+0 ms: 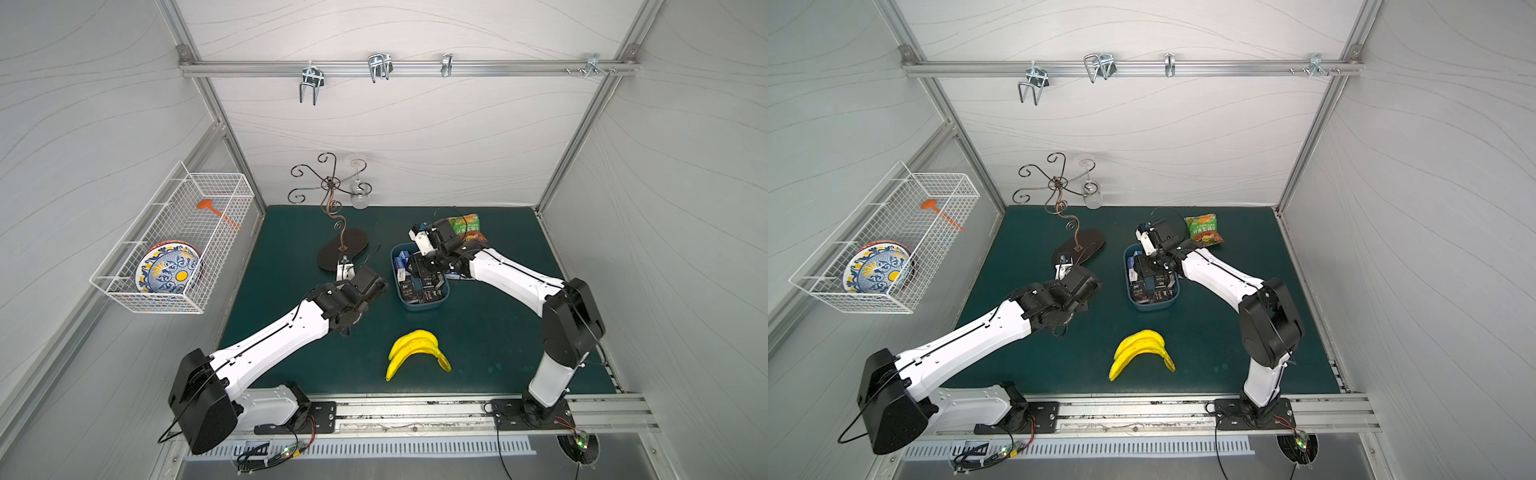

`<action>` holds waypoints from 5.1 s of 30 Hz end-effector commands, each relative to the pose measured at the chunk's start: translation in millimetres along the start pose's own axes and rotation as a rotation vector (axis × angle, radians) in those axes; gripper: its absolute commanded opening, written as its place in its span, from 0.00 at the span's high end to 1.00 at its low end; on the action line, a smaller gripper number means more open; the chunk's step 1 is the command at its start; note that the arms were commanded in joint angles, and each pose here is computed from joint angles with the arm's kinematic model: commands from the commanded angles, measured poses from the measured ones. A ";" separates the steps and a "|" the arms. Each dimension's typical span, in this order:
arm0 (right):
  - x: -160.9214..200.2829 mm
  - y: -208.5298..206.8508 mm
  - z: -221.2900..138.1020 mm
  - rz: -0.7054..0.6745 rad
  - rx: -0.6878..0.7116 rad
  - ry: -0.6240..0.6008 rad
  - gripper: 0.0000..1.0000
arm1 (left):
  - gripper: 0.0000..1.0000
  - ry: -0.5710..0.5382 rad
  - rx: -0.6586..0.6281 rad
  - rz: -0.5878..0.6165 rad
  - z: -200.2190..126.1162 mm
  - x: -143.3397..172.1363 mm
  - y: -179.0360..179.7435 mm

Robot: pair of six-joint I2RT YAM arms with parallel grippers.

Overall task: Take the pocket tissues out of the storage box
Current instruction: Pick up the pocket tissues from the storage box, then place the pocket tissues at the center of the board, then move the pocket tissues to the center of the board.

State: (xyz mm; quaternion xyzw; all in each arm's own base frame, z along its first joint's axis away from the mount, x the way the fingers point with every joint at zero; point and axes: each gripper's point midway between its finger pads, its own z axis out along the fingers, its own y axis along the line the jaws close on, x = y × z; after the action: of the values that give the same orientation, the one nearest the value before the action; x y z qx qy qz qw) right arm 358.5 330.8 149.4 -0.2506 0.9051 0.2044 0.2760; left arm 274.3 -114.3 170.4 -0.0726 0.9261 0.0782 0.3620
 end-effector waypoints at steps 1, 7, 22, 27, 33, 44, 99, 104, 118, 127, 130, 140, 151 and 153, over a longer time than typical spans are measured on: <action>-5.5 -6.7 18.3 0.017 0.077 0.003 0.43 | 0.59 -0.021 0.014 -0.039 -8.5 -7.6 5.0; -4.1 -9.0 40.7 0.056 0.077 0.012 0.43 | 0.58 -0.032 0.018 -0.045 -11.4 -7.2 10.6; -11.3 -0.7 43.4 0.071 0.061 -0.010 0.42 | 0.58 -0.020 0.032 -0.043 -8.1 -4.4 6.6; -2.9 -0.9 57.5 0.080 0.057 0.023 0.43 | 0.58 -0.020 0.032 -0.048 -8.6 -2.8 8.9; 5.1 3.9 72.6 0.087 0.041 0.054 0.46 | 0.58 -0.019 0.030 -0.050 -8.4 -0.3 10.9; -0.3 6.6 58.3 0.091 0.040 0.029 0.68 | 0.58 -0.027 0.028 -0.056 -9.6 -0.4 14.0; 139.1 -290.2 -77.0 0.883 0.289 -0.116 0.46 | 0.60 -0.030 0.084 -0.047 -14.5 -18.9 -8.6; 140.0 -298.7 -63.6 0.888 0.285 -0.079 0.53 | 0.60 -0.032 0.082 -0.043 -16.3 -19.5 -6.5; 126.5 -285.6 -36.9 0.643 0.319 0.127 0.75 | 0.60 -0.029 0.087 -0.039 -18.1 -18.0 -5.0; 146.1 -286.4 -34.8 0.540 0.393 0.221 0.75 | 0.60 -0.023 0.108 -0.039 -18.8 -17.1 -8.7; 145.3 -287.8 -41.9 0.513 0.417 0.217 0.75 | 0.60 -0.016 0.115 -0.040 -17.5 -15.9 -11.2; 127.0 -289.8 -52.2 0.493 0.434 0.166 0.67 | 0.60 -0.020 0.122 -0.036 -20.3 -16.2 -14.3; 86.6 -283.2 -71.9 0.588 0.348 0.005 0.61 | 0.60 -0.022 0.107 -0.036 -21.2 -15.1 -9.0; 88.5 -290.3 -73.0 0.626 0.358 0.003 0.62 | 0.60 -0.024 0.108 -0.038 -21.9 -15.2 -8.5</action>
State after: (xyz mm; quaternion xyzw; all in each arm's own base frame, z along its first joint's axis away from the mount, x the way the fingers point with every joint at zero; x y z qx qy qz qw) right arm 423.7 39.4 69.1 0.0600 0.9671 0.0996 0.2262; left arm 269.6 -124.1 178.2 -0.0651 0.9309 0.0342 0.3579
